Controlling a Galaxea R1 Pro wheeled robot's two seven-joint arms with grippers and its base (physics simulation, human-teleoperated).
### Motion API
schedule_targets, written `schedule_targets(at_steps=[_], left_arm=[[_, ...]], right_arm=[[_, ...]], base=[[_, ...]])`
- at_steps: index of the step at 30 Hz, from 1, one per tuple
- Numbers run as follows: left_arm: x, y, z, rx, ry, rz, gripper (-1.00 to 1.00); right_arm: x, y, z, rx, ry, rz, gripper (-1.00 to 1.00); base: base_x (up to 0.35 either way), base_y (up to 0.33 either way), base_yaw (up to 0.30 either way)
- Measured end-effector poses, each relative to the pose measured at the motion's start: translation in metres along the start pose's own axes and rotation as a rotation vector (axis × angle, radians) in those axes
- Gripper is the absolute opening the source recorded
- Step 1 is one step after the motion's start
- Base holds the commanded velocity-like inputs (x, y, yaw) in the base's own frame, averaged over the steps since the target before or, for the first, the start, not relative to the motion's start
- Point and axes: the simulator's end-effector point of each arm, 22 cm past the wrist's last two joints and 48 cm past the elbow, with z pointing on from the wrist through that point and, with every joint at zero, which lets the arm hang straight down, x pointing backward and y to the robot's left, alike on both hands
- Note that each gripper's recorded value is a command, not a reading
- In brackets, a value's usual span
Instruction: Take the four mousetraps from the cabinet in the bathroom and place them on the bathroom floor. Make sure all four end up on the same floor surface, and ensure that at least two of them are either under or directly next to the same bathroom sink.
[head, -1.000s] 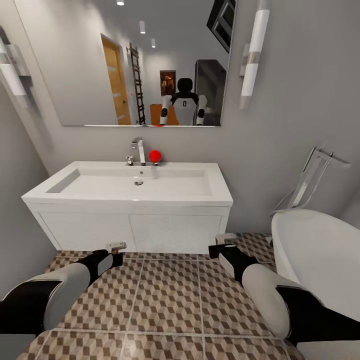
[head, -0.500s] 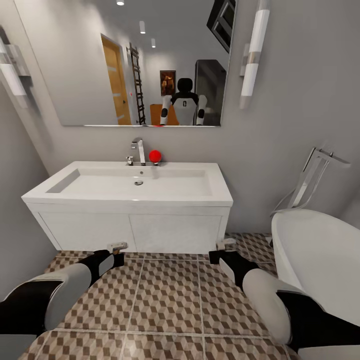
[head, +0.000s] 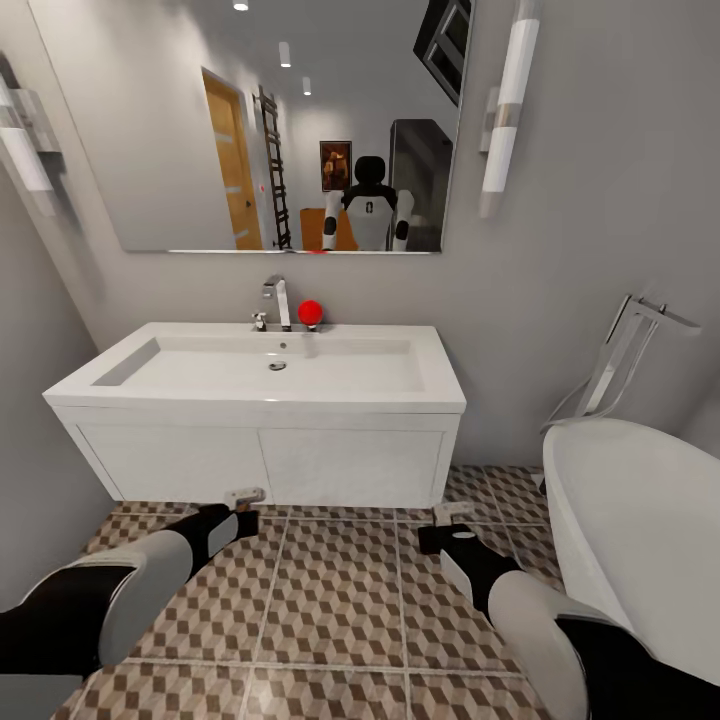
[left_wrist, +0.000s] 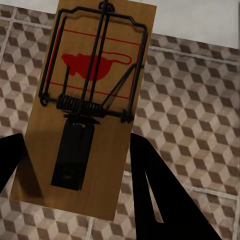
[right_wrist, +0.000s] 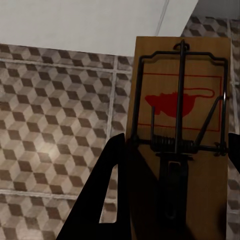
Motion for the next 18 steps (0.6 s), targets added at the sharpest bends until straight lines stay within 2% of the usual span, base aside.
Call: schedule_targets(at_steps=[10, 14, 18], left_arm=[[0.002, -0.006, 0.000, 0.007, -0.002, 0.002, -1.00], [0.005, -0.008, 0.000, 0.009, 0.002, 0.003, -1.00], [0.007, -0.013, 0.000, 0.014, 0.008, 0.006, -1.00]], right_arm=[[-0.009, 0.000, -0.001, 0.001, -0.020, 0.001, -1.00], [-0.041, -0.007, -0.003, 0.016, -0.086, 0.011, -1.00], [-0.050, -0.009, -0.005, 0.022, -0.107, 0.017, -1.00]], base=[[0.000, 0.000, 0.000], [0.000, 0.000, 0.000], [0.000, 0.000, 0.000]])
